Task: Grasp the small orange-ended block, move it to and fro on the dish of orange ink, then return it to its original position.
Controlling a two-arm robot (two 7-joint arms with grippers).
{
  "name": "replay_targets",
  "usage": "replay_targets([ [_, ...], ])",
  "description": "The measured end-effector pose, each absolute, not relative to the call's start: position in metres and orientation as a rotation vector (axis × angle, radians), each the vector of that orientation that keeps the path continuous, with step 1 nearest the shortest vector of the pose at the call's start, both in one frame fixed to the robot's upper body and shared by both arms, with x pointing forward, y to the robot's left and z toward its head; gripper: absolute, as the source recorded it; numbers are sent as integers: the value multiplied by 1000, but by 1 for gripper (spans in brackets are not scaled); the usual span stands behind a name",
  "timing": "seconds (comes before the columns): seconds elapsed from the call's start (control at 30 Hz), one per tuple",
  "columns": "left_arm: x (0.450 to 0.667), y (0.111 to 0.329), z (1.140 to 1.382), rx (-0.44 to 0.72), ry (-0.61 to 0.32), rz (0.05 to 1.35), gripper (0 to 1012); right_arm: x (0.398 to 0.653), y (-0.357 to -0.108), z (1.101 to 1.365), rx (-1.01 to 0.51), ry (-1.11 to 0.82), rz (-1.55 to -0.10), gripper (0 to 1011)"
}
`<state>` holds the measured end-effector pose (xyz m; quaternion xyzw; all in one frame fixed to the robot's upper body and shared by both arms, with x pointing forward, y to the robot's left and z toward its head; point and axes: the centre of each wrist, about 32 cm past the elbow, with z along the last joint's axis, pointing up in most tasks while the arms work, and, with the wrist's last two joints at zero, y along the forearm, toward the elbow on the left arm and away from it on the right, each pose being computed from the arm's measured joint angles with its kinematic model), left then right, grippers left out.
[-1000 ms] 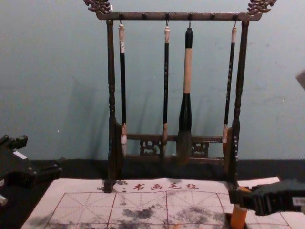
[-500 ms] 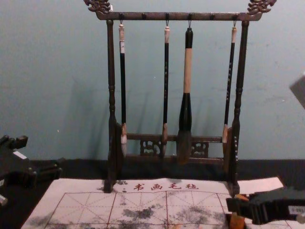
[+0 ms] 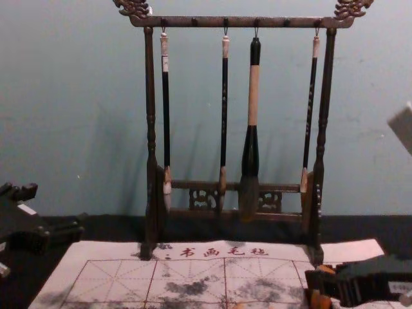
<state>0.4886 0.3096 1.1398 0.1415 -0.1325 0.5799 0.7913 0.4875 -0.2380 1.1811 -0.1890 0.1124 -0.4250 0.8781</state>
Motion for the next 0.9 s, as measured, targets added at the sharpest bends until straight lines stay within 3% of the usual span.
replay_targets([
  [0.33,489,310,1140,304,-285,1248,1001,487,-238,1181,-392,235,-886,137],
  [0.9,489,310,1140,304,-285,1248,1001,487,-238,1182,-391,236,-885,678],
])
